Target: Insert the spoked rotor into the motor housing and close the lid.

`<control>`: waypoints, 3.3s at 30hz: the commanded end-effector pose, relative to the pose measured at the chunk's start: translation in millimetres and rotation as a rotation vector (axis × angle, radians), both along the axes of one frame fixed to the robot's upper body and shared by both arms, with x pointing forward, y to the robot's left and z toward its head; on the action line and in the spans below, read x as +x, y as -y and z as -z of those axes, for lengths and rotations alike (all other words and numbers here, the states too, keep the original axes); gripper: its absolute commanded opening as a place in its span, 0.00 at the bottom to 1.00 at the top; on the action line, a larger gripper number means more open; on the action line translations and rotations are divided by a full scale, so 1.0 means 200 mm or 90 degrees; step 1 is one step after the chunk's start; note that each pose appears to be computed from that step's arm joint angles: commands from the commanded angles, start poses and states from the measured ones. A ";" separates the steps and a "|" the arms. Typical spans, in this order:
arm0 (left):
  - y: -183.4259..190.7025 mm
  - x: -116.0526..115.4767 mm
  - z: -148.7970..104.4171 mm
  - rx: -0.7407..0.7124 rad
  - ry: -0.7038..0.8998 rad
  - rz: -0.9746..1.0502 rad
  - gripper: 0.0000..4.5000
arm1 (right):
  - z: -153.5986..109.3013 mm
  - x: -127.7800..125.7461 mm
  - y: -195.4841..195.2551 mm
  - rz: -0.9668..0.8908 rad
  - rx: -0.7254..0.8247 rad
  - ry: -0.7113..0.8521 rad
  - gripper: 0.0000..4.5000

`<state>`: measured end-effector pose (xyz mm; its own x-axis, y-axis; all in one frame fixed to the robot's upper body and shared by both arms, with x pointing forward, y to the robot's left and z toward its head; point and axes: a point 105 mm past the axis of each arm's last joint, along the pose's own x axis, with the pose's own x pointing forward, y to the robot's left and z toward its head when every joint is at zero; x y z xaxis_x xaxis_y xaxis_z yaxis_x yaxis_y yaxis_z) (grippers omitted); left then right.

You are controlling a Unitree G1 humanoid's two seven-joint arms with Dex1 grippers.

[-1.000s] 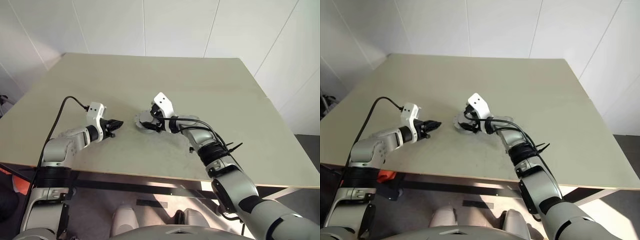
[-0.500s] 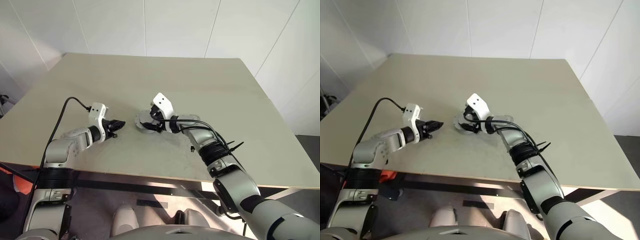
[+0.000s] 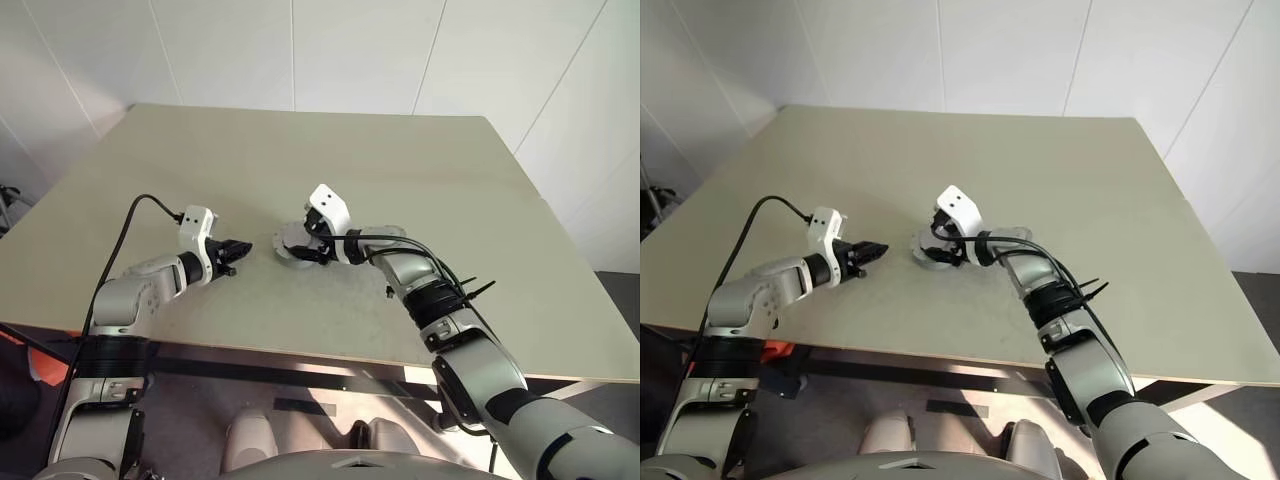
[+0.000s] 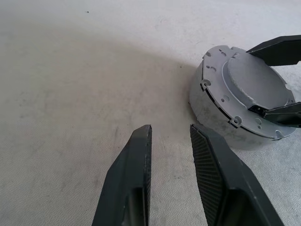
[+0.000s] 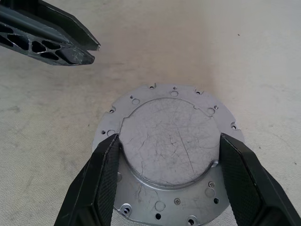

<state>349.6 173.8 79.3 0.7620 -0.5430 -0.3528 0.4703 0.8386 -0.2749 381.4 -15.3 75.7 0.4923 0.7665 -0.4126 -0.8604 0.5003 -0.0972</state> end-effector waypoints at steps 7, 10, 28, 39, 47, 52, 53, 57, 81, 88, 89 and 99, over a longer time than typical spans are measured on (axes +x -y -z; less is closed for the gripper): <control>0.17 0.13 -0.21 -0.222 0.010 -0.047 0.31 | 0.16 -0.02 0.07 0.030 -0.065 -0.030 0.70; 0.20 0.17 -0.22 -0.256 -0.002 -0.062 0.17 | 0.15 -0.01 0.07 0.031 -0.063 -0.027 0.70; 0.34 0.11 0.03 -0.322 -0.228 -0.064 0.01 | 0.11 0.01 0.06 0.044 -0.059 -0.011 0.70; 0.26 0.10 0.06 -0.314 -0.237 -0.104 0.01 | 0.09 0.01 0.07 0.042 -0.046 -0.016 0.70; 0.27 0.08 0.05 -0.314 -0.239 -0.100 0.00 | -0.02 0.00 0.05 0.007 -0.027 0.032 1.00; 0.25 0.10 0.04 -0.319 -0.235 -0.103 0.00 | -0.13 -0.07 0.03 -0.049 0.037 0.028 1.00; 0.25 0.10 0.03 -0.322 -0.233 -0.102 0.00 | -0.16 -0.08 0.03 -0.050 0.049 0.030 1.00; 0.23 0.11 0.02 -0.324 -0.230 -0.100 0.00 | -0.27 -0.08 0.04 -0.049 0.109 0.026 1.00; 0.34 0.02 0.01 -0.334 -0.274 -0.001 0.00 | -0.24 0.02 0.12 0.060 0.089 0.019 1.00; 0.26 0.04 0.01 -0.332 -0.250 -0.039 0.00 | -0.25 -0.01 0.10 0.016 0.096 0.030 1.00; 0.26 0.04 0.00 -0.334 -0.247 -0.039 0.00 | -0.25 -0.02 0.09 0.011 0.097 0.032 1.00; 0.03 0.06 -0.25 -0.380 -0.105 -0.043 0.00 | -0.20 -0.10 0.00 -0.066 0.083 0.049 1.00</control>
